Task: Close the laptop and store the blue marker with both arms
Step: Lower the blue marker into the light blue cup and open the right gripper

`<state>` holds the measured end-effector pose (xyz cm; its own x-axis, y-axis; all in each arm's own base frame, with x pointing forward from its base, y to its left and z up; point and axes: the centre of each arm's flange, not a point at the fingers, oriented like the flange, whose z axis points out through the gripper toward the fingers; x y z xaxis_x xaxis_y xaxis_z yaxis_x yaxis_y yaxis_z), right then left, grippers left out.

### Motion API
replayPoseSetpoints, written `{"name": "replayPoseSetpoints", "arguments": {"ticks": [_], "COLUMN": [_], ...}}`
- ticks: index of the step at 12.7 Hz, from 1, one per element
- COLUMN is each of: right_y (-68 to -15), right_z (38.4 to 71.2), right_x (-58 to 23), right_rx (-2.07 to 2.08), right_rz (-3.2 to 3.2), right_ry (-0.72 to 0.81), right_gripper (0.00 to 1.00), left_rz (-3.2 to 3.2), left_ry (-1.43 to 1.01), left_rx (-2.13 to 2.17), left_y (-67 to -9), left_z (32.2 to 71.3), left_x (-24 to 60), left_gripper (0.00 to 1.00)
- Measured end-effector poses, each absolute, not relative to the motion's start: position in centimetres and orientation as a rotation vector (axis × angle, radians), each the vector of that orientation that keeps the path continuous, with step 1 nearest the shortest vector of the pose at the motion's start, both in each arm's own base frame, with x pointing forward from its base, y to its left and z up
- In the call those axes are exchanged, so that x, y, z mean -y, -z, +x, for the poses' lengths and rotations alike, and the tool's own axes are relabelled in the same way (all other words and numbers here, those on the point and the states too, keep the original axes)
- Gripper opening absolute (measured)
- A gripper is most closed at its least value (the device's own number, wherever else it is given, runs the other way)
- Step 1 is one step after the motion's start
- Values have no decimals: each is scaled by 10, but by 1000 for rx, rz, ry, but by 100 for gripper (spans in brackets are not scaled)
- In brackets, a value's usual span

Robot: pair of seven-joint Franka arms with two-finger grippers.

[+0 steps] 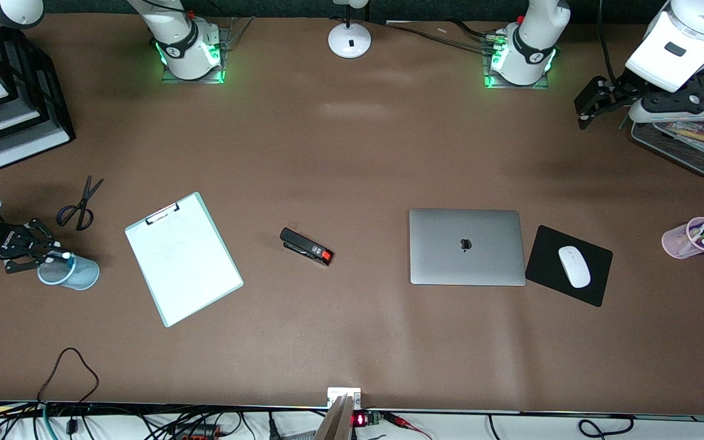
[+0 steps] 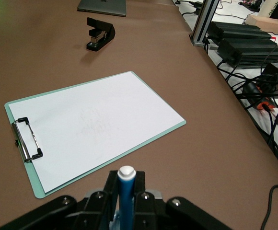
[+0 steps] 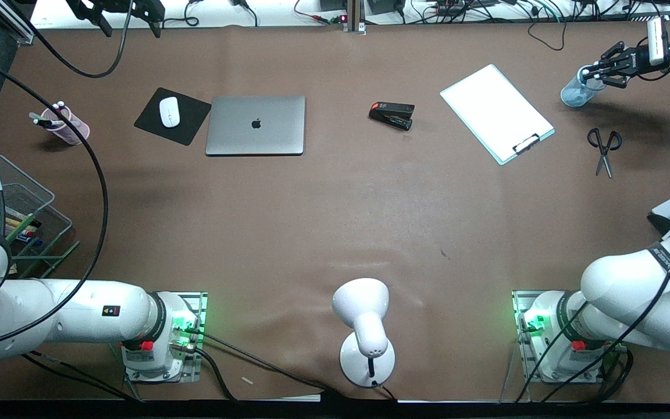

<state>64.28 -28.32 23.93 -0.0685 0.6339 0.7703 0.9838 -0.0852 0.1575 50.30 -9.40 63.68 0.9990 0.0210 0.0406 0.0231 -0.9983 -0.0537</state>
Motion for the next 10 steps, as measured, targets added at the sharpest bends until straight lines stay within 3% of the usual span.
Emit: {"name": "replayPoseSetpoints", "arguments": {"ticks": [10], "right_y": [-220], "right_z": [639], "right_x": [303], "right_rx": [1703], "right_rz": [-1773], "right_ry": [1026], "right_gripper": [18], "left_rz": [-3108], "left_ry": [29], "left_rx": [-52], "left_y": [-632], "left_z": [511], "left_x": [63], "left_gripper": [100]}}
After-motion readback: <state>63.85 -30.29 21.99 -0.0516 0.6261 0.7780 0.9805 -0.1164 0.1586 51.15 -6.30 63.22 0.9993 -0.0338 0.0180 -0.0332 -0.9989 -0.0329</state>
